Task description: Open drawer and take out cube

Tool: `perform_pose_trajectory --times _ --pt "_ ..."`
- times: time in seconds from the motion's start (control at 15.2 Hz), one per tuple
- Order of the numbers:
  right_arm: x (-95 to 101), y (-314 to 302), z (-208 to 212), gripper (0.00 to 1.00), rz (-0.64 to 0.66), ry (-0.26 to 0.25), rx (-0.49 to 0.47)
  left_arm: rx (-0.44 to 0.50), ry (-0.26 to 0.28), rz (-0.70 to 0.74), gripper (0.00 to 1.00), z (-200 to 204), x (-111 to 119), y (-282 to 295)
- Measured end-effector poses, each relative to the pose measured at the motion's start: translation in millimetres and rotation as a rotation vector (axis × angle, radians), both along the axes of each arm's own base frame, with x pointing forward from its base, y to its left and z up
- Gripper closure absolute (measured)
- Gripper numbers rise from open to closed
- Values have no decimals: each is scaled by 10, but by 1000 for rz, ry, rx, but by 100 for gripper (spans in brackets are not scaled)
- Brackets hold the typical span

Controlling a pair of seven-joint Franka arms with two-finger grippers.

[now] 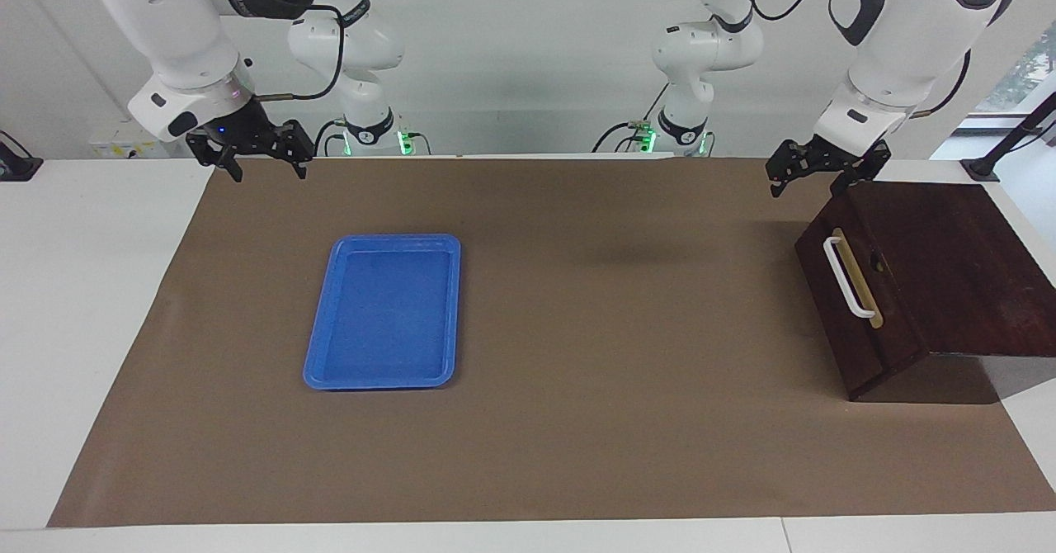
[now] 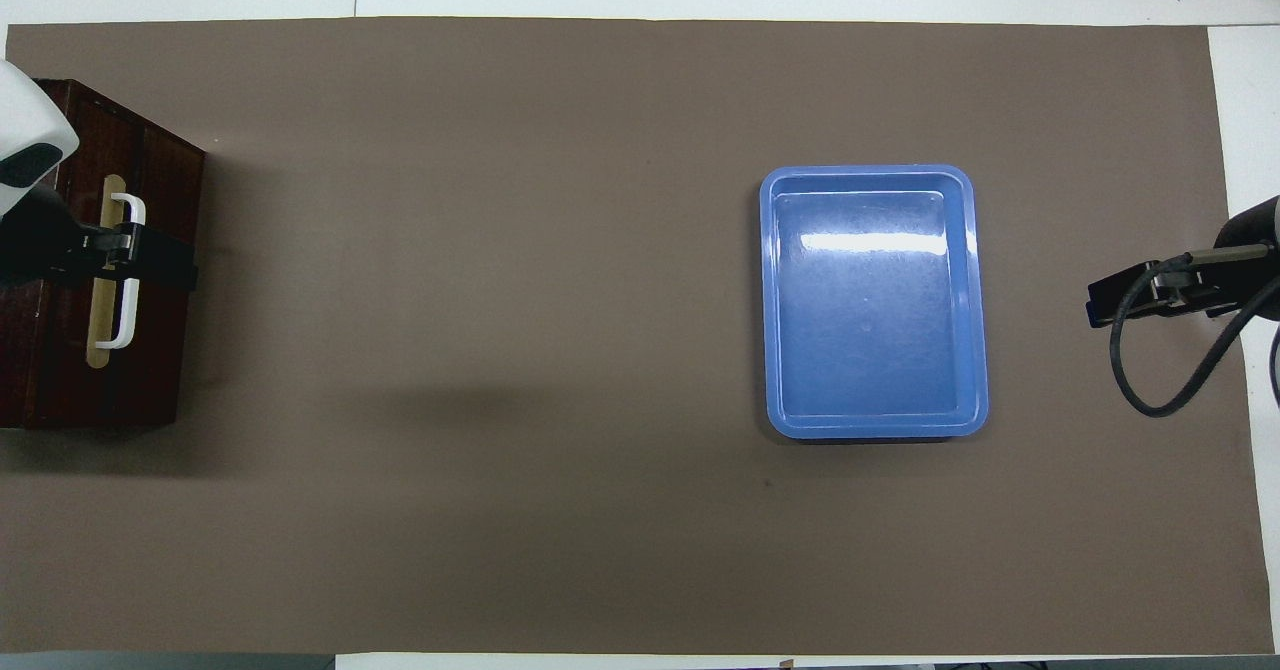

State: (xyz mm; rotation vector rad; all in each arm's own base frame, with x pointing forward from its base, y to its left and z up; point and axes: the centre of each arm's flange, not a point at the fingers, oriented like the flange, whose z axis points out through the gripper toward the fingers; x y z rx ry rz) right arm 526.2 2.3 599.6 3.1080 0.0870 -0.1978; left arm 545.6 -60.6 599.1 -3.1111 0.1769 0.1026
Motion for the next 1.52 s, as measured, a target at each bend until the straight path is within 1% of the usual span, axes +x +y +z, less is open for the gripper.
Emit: perform_pose_trajectory --times 0.53,0.66,0.92,1.06,1.19,1.32,1.52 --pt "0 0 0 0 0 0 0 0 8 -24 0 -38 -27 -134" --pt "0 0 0 0 0 0 0 22 14 -29 0 -104 -34 -126" --pt "0 0 0 0 0 0 0 179 -5 -102 0 -397 10 -296" --pt "0 0 0 0 0 0 0 263 -28 -74 0 -689 125 -337" --pt "0 0 0 0 0 0 0 339 -57 -58 0 -1049 300 -320" --pt "0 0 0 0 0 0 0 391 -70 -60 0 -1329 456 -237" --pt "0 0 0 0 0 0 0 422 -107 -52 0 -1530 605 32"
